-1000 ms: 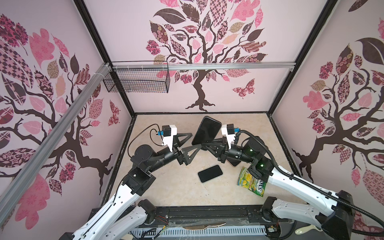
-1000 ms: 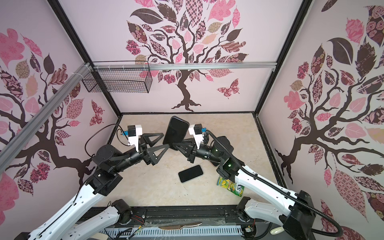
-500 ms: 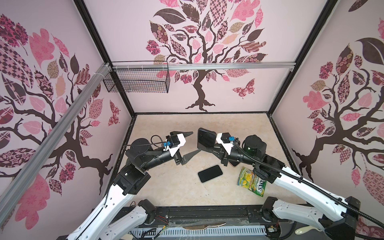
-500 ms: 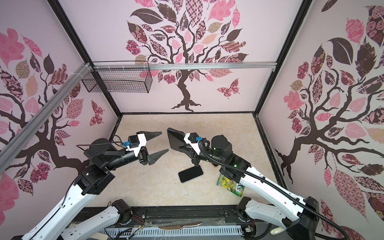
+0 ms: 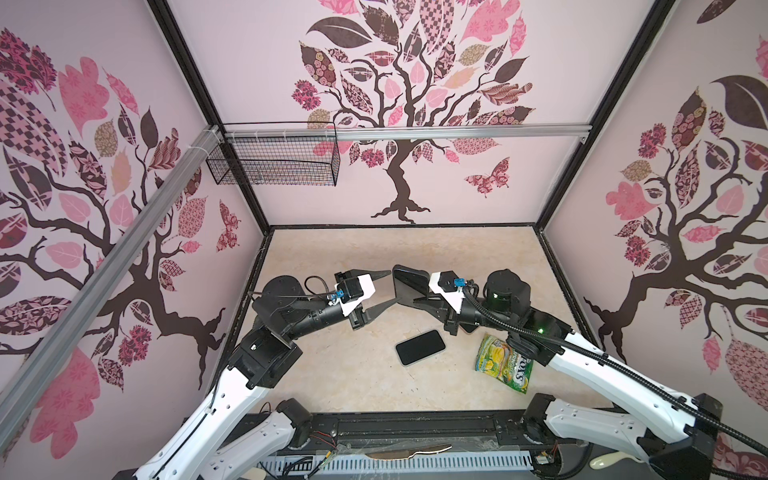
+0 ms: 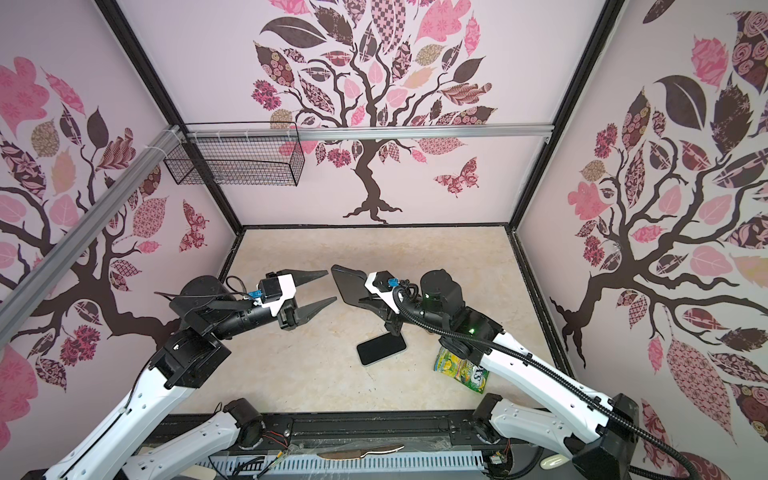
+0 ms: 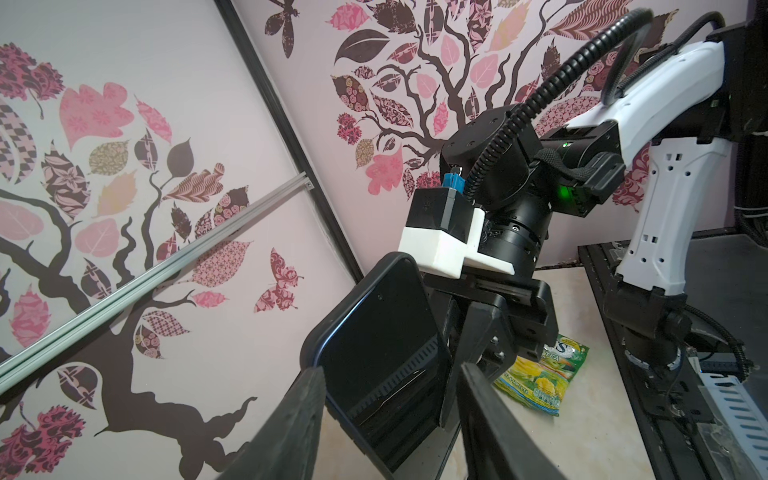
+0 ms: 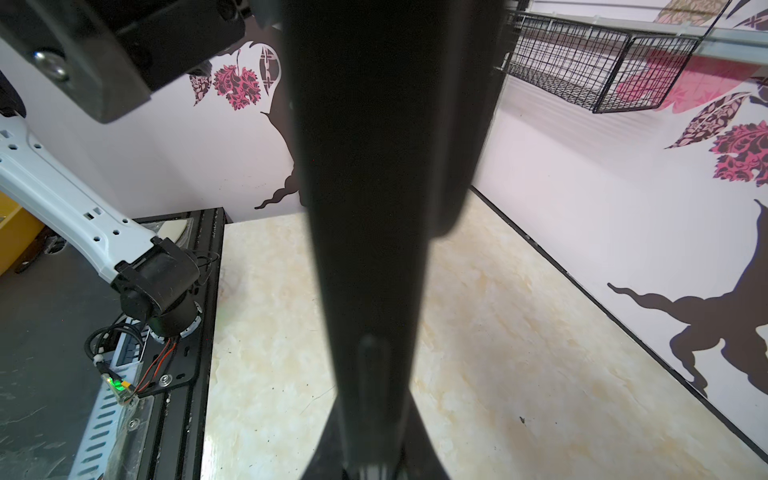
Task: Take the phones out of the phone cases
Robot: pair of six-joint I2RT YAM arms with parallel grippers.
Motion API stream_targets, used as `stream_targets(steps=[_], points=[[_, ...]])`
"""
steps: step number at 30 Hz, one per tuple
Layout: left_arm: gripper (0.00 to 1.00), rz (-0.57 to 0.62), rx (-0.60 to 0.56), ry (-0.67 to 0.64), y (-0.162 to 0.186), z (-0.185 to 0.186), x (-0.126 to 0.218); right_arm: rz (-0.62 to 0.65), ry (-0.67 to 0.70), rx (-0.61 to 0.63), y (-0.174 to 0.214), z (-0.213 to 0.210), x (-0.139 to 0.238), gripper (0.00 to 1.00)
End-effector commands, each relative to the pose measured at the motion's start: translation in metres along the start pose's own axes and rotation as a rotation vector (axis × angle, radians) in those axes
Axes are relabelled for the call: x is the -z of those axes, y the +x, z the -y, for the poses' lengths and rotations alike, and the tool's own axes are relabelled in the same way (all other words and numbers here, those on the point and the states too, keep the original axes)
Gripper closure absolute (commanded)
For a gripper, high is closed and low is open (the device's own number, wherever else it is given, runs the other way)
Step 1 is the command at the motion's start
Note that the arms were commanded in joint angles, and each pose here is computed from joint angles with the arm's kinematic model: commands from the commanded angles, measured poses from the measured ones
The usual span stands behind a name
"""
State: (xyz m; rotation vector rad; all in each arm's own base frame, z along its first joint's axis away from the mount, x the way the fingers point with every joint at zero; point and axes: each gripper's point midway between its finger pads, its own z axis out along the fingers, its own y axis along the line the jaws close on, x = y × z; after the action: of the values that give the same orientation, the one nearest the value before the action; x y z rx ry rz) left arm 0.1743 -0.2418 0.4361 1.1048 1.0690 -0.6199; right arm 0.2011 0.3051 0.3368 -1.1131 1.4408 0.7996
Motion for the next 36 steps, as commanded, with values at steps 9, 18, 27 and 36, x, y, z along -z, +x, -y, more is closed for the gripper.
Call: stream_targets(steps=[9,18,27,36], points=[[0.51,0.034,-0.013,0.007,-0.009,0.0,0.0,0.125,-0.047,0.033,-0.047,-0.009,0.012,1.0],[0.51,0.026,-0.003,0.011,-0.005,0.001,-0.002,0.143,-0.069,0.028,-0.05,-0.013,0.014,1.0],[0.51,0.008,0.027,0.02,0.004,0.0,-0.009,0.154,-0.118,0.044,-0.053,-0.021,0.014,1.0],[0.51,-0.005,0.059,-0.009,0.013,-0.004,-0.012,0.237,-0.143,0.066,-0.068,-0.027,0.021,1.0]])
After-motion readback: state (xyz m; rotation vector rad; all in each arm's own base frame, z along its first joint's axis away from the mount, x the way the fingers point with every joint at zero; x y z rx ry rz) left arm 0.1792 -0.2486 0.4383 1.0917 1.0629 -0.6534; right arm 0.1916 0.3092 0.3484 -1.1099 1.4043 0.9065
